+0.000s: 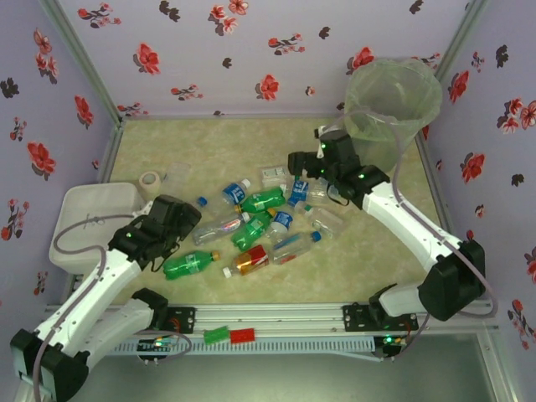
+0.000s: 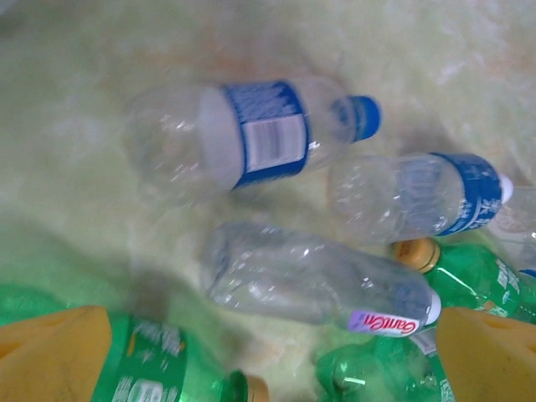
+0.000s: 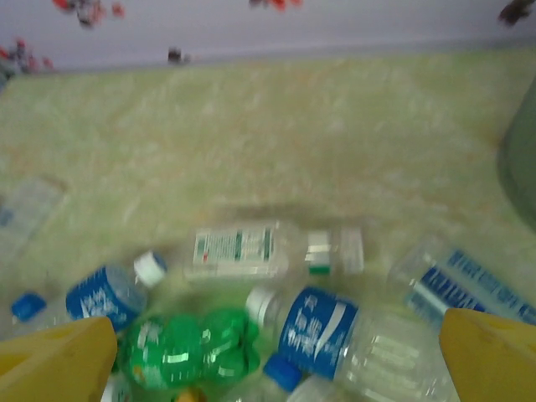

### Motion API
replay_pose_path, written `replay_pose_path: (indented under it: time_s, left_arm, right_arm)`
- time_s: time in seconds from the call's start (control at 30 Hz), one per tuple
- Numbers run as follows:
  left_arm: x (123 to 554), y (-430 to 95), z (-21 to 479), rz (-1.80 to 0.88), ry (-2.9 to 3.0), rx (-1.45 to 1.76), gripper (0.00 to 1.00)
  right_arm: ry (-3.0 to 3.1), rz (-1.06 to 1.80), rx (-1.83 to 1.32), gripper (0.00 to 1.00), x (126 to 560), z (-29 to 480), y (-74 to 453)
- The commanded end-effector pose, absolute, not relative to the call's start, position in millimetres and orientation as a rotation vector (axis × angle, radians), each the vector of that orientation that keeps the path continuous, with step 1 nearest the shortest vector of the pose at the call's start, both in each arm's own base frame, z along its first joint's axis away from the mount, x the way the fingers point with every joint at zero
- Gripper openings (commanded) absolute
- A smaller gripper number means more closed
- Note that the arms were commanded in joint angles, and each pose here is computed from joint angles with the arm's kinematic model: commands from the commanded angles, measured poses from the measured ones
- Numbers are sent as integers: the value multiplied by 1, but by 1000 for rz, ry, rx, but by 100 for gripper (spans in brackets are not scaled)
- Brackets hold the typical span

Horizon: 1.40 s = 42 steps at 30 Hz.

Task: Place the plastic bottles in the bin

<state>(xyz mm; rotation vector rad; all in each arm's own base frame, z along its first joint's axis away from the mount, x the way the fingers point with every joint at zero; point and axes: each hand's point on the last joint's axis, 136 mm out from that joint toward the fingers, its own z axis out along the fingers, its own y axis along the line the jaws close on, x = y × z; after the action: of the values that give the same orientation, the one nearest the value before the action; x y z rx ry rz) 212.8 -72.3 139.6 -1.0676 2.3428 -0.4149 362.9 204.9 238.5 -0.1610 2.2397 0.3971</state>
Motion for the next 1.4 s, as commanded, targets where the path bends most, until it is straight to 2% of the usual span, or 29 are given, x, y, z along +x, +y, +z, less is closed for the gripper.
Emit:
replay_pose_path:
  time_s: [0.0, 0.07, 0.3, 0.67, 0.93, 1.13, 1.37]
  left_arm:
    - [172, -57, 116, -361, 2380, -1328, 100]
    - [166, -54, 113, -382, 2349, -1379, 97]
    - [137, -41, 77, -308, 2276, -1665, 96]
    - [134, -41, 37, -219, 2219, -1849, 87]
    - [140, -45, 21, -219, 2172, -1916, 77]
    - [138, -43, 17, -215, 2156, -1926, 60]
    - [153, -38, 43, -295, 2111, -1815, 51]
  right_arm:
    - [2302, 303, -161, 100, 357, 217, 197]
    - [2301, 292, -181, 100, 356, 211, 199]
    - [2266, 342, -196, 100, 358, 210, 208]
    - [2310, 267, -220, 100, 360, 194, 203]
    - [2317, 242, -229, 100, 363, 192, 203]
    - [2323, 246, -228, 100, 362, 188, 203]
    - [2322, 337, -273, 100, 356, 192, 215]
